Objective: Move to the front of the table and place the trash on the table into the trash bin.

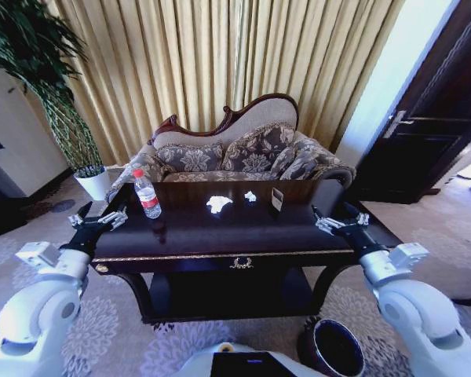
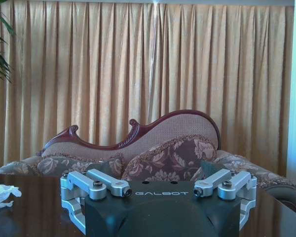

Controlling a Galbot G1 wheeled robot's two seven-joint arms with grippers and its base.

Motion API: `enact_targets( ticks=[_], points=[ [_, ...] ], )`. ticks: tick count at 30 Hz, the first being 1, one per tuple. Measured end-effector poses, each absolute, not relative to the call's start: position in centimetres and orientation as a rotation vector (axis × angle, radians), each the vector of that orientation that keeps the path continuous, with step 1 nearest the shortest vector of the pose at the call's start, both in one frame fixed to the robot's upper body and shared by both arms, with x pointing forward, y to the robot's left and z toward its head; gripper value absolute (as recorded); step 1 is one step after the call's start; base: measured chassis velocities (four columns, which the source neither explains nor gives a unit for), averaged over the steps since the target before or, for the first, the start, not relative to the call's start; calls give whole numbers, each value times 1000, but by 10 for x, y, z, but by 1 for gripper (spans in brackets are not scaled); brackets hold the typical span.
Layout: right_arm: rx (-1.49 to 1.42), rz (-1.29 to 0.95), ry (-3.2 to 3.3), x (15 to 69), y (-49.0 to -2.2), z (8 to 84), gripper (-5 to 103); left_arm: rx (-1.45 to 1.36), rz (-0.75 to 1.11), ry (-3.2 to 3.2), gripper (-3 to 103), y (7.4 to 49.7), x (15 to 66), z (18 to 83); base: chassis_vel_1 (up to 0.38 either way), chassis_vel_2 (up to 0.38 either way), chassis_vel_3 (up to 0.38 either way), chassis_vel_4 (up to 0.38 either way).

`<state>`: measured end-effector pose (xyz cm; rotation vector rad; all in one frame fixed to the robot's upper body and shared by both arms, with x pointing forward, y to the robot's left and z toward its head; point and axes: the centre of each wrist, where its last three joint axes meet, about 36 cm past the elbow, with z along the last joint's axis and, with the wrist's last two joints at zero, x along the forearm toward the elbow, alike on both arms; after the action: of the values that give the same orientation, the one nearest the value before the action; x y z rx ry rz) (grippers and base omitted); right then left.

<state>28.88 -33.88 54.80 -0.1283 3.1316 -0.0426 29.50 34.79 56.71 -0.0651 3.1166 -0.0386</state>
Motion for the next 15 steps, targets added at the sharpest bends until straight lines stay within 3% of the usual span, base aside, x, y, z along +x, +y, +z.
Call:
enact_targets(
  ticks=[15],
  points=[
    [-119, -91, 3187, 297, -338, 559, 100, -62, -34, 3116, 100, 344, 289, 570, 0, 0, 0, 0]
  ],
)
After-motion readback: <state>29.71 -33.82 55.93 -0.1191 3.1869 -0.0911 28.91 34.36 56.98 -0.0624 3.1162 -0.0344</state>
